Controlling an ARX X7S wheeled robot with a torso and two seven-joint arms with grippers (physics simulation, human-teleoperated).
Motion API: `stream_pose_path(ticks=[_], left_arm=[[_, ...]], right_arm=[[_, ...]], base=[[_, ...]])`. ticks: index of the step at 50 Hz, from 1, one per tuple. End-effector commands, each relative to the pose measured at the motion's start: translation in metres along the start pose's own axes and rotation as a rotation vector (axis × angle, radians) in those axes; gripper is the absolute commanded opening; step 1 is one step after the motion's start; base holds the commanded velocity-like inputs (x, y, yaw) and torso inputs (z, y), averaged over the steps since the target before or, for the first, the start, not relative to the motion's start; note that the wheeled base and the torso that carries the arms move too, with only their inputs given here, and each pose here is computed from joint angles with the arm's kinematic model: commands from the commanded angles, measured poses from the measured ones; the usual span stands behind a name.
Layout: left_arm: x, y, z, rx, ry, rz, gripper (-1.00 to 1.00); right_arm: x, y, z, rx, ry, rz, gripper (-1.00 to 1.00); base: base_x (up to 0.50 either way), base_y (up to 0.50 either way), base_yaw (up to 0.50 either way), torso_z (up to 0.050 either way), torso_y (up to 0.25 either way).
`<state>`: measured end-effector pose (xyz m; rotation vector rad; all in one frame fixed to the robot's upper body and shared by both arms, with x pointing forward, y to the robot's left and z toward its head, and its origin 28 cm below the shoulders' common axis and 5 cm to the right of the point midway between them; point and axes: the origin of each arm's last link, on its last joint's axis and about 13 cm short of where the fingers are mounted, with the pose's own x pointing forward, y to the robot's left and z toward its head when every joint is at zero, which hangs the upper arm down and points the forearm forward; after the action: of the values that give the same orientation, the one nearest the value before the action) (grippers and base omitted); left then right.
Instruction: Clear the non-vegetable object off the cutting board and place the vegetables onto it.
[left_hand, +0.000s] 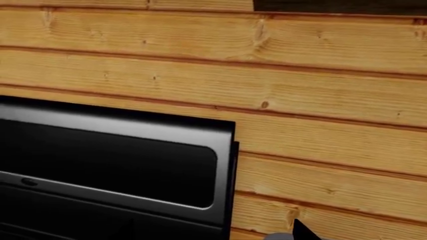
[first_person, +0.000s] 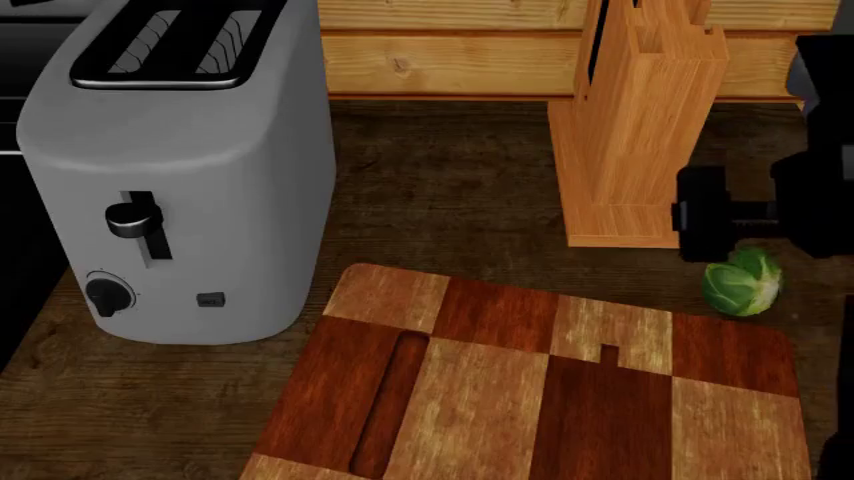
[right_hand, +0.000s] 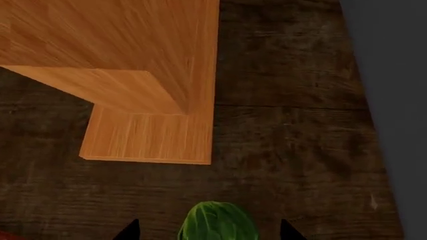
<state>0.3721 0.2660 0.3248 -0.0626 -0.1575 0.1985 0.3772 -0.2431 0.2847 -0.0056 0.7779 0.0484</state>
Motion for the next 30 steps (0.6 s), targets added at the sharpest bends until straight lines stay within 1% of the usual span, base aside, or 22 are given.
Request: stream_pose_path(ticks=[1,18,23,30], left_arm=[[0.000,0.001,-0.001,0.000,0.002,0.005,1.00],[0.000,0.003,-0.001,0.000,0.002,0.008,1.00],[0.000,0.003,-0.001,-0.003,0.001,0.010,1.00],[0.000,0.003,0.001,-0.006,-0.004,0.006,1.00]], right_arm=[[0.009,-0.003,-0.011,0.005,0.044,-0.003,1.00],[0.015,-0.007,-0.021,0.014,0.074,-0.003,1.00],[0.018,-0.005,-0.023,0.022,0.087,0.025,1.00],[0.019,-0.006,-0.025,0.025,0.097,0.024,1.00]], base=[[0.00,0.00,0.00,0.000,0.000],[0.00,0.00,0.00,0.000,0.000],[0.00,0.00,0.00,0.000,0.000],[0.00,0.00,0.00,0.000,0.000]])
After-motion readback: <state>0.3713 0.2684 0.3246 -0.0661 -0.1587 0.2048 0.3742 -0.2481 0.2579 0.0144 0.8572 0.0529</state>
